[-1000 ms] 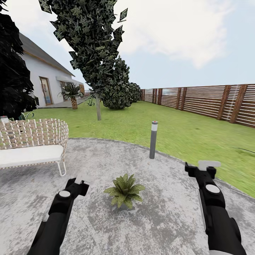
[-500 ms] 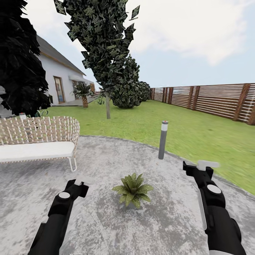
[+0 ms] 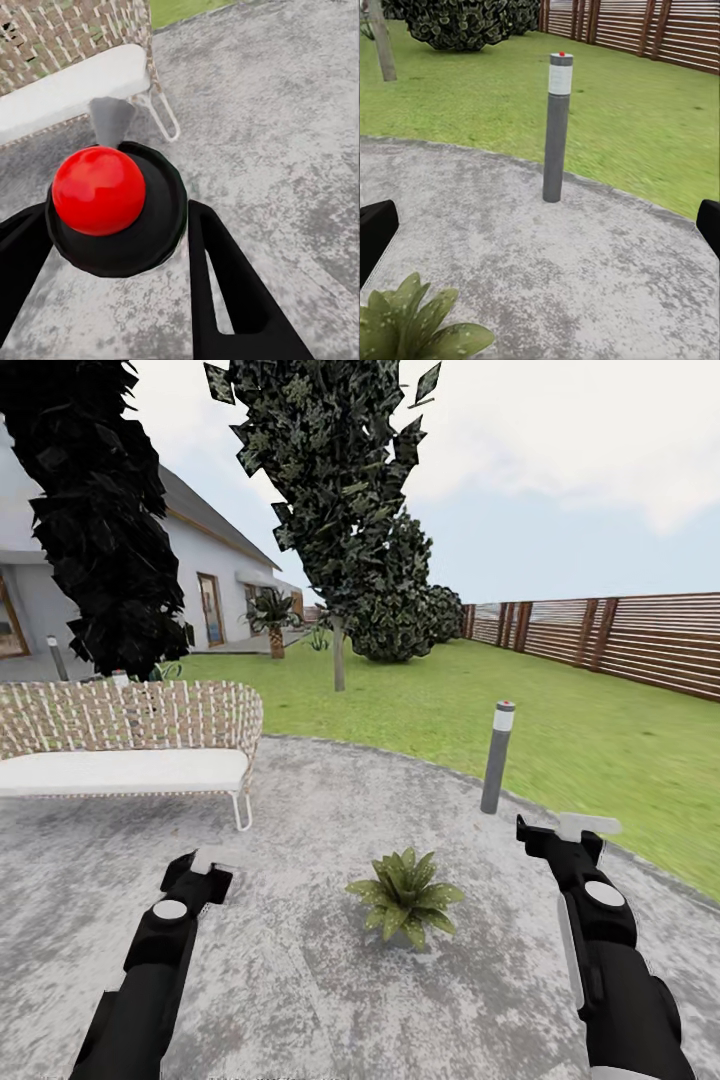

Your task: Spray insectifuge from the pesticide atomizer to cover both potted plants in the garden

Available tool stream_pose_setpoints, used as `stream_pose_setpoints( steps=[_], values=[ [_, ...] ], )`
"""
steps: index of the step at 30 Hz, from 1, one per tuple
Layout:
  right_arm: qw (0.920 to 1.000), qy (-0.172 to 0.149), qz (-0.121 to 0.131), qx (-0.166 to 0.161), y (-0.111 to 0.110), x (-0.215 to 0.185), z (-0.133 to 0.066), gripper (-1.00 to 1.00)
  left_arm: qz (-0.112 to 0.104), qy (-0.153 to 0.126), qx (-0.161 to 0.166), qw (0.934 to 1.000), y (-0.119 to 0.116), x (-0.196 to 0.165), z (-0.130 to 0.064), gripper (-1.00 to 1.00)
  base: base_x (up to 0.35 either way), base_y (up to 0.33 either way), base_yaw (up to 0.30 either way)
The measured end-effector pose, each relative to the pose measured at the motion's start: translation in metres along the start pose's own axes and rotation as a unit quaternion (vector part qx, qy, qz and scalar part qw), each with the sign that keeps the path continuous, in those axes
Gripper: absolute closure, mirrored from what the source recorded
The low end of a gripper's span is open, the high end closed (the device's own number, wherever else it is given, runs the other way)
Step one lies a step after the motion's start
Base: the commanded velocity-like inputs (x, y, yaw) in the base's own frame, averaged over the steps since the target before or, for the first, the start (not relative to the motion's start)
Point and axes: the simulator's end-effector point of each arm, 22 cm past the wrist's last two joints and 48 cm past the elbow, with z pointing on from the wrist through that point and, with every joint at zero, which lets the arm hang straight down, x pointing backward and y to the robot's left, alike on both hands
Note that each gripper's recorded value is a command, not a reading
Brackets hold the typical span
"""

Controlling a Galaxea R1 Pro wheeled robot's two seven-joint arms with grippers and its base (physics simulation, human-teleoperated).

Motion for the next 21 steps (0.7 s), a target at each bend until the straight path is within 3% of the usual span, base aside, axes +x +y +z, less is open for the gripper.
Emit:
stream_pose_setpoints(
  steps=[4, 13, 16, 18, 21],
  values=[
    [1.0000, 0.001, 0.000, 0.000, 0.000, 0.001, 0.001, -1.00, 0.006, -0.026, -0.022, 0.9994, 0.009, -0.011, 0.000, 1.00, 0.000, 0.000, 0.140],
    [1.0000, 0.002, -0.001, 0.001, -0.001, 0.002, 0.001, -1.00, 0.005, -0.030, -0.007, 0.9995, 0.002, -0.011, 0.002, 1.00, 0.000, 0.000, 0.019],
    [1.0000, 0.002, -0.001, 0.001, -0.001, 0.002, 0.001, -1.00, -0.020, -0.036, 0.051, 0.9979, -0.021, -0.014, 0.002, 1.00, 0.000, 0.000, 0.000],
    [1.0000, 0.002, -0.001, 0.001, -0.001, 0.002, 0.001, -1.00, -0.053, -0.046, 0.088, 0.9937, -0.036, -0.020, -0.001, 1.00, 0.000, 0.000, 0.000],
    [1.0000, 0.002, -0.001, 0.001, -0.001, 0.002, 0.001, -1.00, -0.083, -0.058, 0.113, 0.9883, -0.046, -0.027, -0.004, 1.00, 0.000, 0.000, 0.000]
  ],
)
